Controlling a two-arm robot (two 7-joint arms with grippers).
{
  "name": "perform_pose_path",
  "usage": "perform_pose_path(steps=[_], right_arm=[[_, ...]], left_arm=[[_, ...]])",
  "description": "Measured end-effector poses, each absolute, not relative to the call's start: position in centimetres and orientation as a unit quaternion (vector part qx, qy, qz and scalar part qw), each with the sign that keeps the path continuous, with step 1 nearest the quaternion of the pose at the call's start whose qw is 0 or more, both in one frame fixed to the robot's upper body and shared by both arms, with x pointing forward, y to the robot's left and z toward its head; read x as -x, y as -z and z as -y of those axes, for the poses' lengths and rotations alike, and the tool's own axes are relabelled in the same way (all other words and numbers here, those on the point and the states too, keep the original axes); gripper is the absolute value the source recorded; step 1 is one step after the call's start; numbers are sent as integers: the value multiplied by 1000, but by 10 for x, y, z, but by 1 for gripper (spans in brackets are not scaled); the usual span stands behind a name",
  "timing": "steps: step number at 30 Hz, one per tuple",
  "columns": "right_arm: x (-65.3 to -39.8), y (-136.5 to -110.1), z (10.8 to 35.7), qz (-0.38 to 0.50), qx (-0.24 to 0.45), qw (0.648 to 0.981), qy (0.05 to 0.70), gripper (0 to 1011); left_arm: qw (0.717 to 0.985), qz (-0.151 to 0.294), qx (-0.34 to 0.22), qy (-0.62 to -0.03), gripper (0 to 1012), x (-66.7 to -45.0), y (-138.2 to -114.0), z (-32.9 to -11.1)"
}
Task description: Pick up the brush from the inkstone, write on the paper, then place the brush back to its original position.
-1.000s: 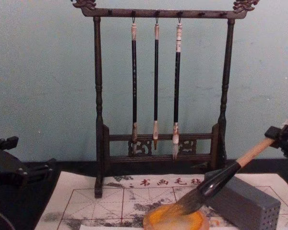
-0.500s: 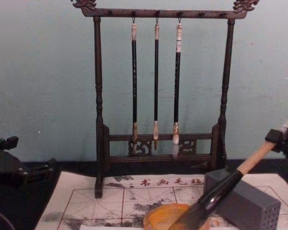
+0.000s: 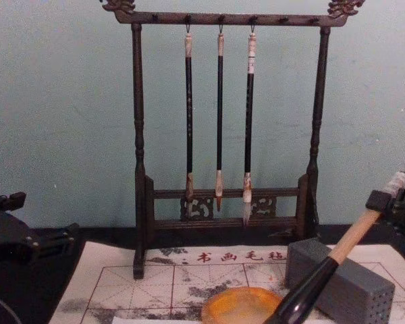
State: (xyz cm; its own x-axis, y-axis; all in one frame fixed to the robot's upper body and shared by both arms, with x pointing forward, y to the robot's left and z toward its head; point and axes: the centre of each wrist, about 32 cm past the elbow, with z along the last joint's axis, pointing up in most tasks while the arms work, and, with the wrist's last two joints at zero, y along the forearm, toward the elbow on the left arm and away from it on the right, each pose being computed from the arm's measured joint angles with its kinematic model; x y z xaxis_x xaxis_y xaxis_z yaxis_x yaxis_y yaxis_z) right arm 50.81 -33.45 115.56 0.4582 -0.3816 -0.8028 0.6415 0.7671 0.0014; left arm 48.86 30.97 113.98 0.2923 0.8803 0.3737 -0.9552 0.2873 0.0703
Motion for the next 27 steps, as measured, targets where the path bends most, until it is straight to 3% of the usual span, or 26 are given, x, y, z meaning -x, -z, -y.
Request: perform_pose_path(steps=[27], right_arm=[[-509,-1152,332,-407,-104,864,277,174]], left_arm=[[791,132,-141,-580,1001,-489,-1140,-310]])
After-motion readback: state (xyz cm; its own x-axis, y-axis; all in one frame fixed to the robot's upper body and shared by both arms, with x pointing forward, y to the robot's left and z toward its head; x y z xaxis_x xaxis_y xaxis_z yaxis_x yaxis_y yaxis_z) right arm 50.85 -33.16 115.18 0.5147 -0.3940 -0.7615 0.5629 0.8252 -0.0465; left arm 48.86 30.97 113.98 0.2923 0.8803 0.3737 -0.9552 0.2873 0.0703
